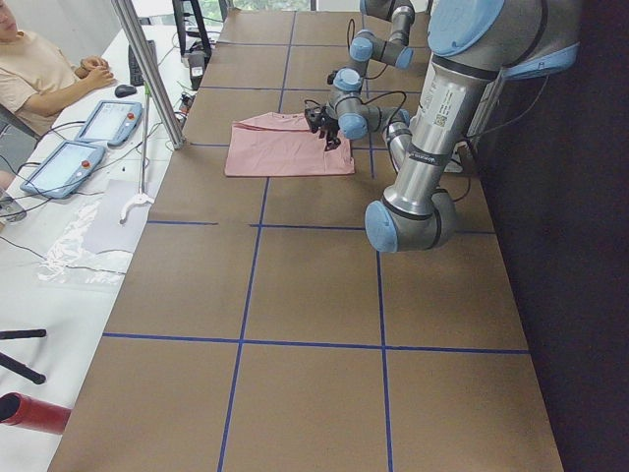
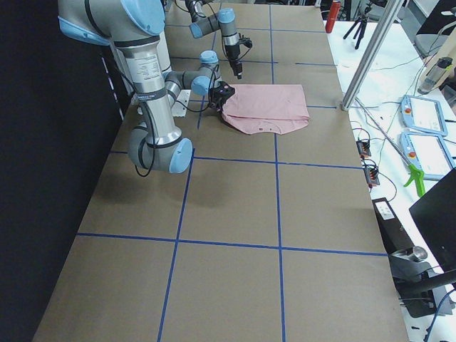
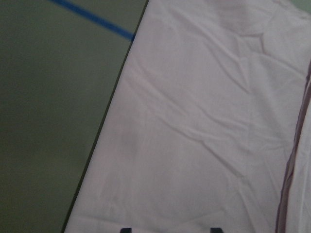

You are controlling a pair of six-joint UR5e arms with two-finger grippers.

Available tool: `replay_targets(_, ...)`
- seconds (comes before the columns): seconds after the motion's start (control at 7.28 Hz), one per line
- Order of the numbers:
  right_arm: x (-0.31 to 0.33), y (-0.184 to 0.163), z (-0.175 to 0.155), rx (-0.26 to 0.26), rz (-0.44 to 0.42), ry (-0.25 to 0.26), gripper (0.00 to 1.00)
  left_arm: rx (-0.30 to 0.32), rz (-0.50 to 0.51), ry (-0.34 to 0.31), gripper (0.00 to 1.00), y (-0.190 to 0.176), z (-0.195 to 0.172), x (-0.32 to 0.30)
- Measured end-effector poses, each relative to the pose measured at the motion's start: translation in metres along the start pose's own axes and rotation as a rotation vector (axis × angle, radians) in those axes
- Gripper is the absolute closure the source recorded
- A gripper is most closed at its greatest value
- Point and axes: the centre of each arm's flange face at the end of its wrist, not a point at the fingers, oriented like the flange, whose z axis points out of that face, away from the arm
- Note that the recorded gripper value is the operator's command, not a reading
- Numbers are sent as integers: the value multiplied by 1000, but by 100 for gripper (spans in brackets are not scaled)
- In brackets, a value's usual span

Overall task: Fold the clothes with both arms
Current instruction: 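Bring the left gripper to the shirt's other near corner beside the right gripper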

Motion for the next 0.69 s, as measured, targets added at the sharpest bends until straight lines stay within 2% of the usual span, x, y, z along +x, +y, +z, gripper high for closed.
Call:
replay_targets(0.27,5,2,-4,-7,-4,-3,100,-23,-40,-83,34,41,19,-34)
replay_targets(0.69,8,1,-7,-10,-7,-4,100,-30,-42,-129,35,55,35,-53)
